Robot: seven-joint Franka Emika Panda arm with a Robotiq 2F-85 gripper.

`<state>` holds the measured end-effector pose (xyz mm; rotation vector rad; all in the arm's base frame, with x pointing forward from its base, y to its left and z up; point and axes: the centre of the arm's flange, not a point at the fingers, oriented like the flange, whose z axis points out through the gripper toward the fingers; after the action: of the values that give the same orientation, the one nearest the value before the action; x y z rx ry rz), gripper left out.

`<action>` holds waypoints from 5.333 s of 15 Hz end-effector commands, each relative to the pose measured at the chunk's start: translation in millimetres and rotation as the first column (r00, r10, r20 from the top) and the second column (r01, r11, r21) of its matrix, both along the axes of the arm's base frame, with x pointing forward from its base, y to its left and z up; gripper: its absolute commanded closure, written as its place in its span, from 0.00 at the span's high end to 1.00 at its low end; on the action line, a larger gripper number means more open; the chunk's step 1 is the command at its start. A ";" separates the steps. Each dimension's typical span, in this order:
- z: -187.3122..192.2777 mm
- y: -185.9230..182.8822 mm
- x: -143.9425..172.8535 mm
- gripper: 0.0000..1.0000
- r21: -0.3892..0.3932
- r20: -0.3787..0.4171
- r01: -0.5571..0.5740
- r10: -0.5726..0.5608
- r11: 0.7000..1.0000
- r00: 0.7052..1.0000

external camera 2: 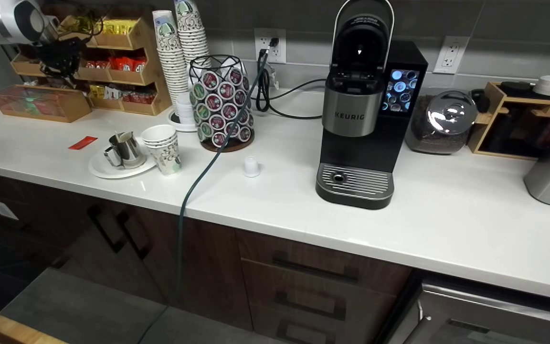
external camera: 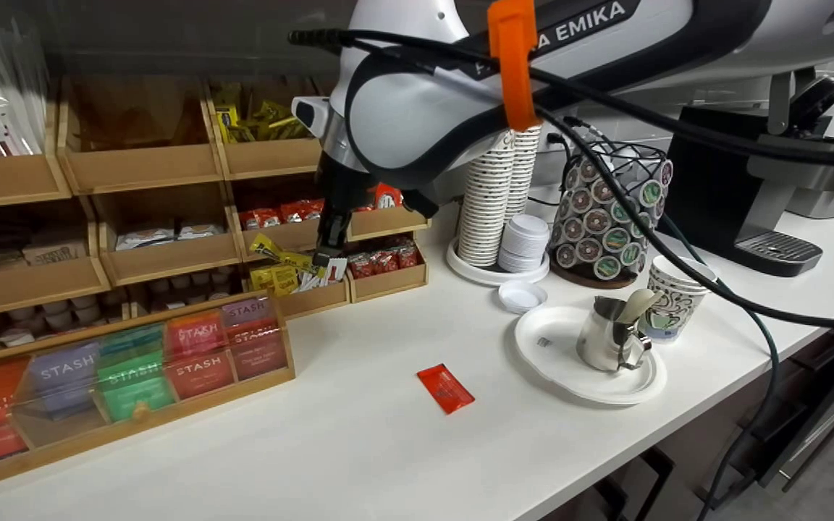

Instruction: Put the yellow sachet on the rack

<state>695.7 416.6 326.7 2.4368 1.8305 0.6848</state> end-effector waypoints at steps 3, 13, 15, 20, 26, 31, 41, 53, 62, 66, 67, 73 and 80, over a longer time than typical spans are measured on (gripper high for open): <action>18.2 11.1 -61.9 0.00 0.107 0.027 -0.127 0.125 0.986 0.992; 54.2 -30.1 -135.2 0.00 0.442 0.300 -0.003 -0.144 0.897 0.943; 70.5 -46.2 -133.8 0.00 0.533 0.348 0.019 -0.240 0.846 0.906; 87.2 -65.5 -106.1 0.01 0.623 0.415 -0.012 -0.317 0.782 0.853; 119.2 -55.8 -68.9 0.00 0.674 0.410 0.045 -0.423 0.738 0.808; 161.6 -58.4 -17.0 0.00 0.732 0.321 0.123 -0.499 0.670 0.805; 133.9 -33.9 73.0 0.00 0.796 0.223 0.193 -0.575 0.573 0.788; 111.6 -4.4 77.6 0.56 0.774 0.248 0.216 -0.600 0.595 0.761; 93.1 10.7 -33.4 1.00 0.712 0.297 0.201 -0.548 0.673 0.782; 97.3 4.4 -53.2 1.00 0.701 0.453 0.184 -0.630 0.689 0.631; 102.7 -2.5 -49.0 1.00 0.706 0.474 0.183 -0.648 0.684 0.596; 120.6 -18.5 -41.1 1.00 0.664 0.493 0.283 -0.690 0.692 0.530; 140.4 -2.1 18.2 1.00 0.680 0.508 0.247 -0.686 0.691 0.521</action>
<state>714.0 414.4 467.1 2.1580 0.5992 1.9386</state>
